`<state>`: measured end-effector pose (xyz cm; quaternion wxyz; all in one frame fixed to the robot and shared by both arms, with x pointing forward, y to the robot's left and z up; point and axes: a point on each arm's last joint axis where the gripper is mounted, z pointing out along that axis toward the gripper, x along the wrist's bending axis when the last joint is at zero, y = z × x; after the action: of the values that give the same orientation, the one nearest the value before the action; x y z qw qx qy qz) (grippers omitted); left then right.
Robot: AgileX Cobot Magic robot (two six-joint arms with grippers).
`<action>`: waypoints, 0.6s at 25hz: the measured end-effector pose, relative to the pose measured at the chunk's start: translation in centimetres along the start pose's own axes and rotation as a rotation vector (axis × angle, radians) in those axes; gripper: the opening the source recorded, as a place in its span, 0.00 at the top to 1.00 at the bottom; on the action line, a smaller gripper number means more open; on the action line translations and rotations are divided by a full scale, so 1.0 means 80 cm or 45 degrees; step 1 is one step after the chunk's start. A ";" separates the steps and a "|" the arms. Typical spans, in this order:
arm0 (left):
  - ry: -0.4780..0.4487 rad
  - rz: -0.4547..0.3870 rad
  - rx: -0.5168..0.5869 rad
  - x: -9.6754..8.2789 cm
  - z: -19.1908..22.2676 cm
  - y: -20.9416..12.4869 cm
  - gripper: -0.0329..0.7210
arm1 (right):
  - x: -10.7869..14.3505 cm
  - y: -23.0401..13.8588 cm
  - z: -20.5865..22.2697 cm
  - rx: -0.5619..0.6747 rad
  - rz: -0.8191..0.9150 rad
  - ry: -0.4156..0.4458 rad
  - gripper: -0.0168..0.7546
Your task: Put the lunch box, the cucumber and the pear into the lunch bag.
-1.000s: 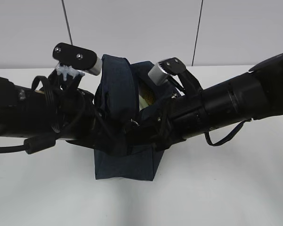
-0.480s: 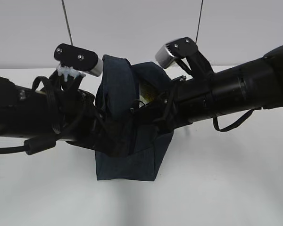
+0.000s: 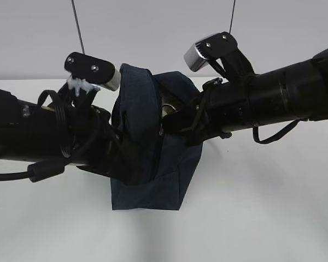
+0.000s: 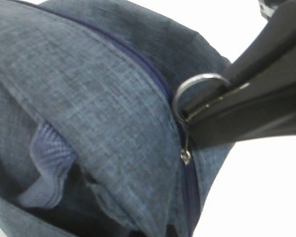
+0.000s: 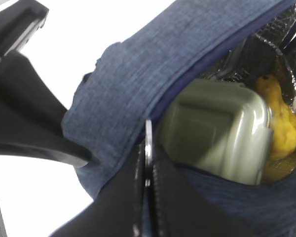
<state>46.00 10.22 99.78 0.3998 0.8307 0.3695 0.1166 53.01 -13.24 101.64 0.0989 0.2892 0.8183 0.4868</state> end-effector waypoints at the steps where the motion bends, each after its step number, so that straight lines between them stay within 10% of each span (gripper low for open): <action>1: -0.004 0.005 0.005 0.000 0.000 0.000 0.95 | 0.000 0.001 -0.001 -0.004 -0.002 -0.004 0.98; 15: -0.041 0.055 0.050 -0.003 0.000 -0.004 0.95 | -0.007 0.037 -0.006 -0.094 -0.089 -0.048 0.98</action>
<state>45.62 10.17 99.56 0.3866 0.8479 0.3473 0.1047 54.38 -12.85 104.31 0.1420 0.2658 0.8073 0.5075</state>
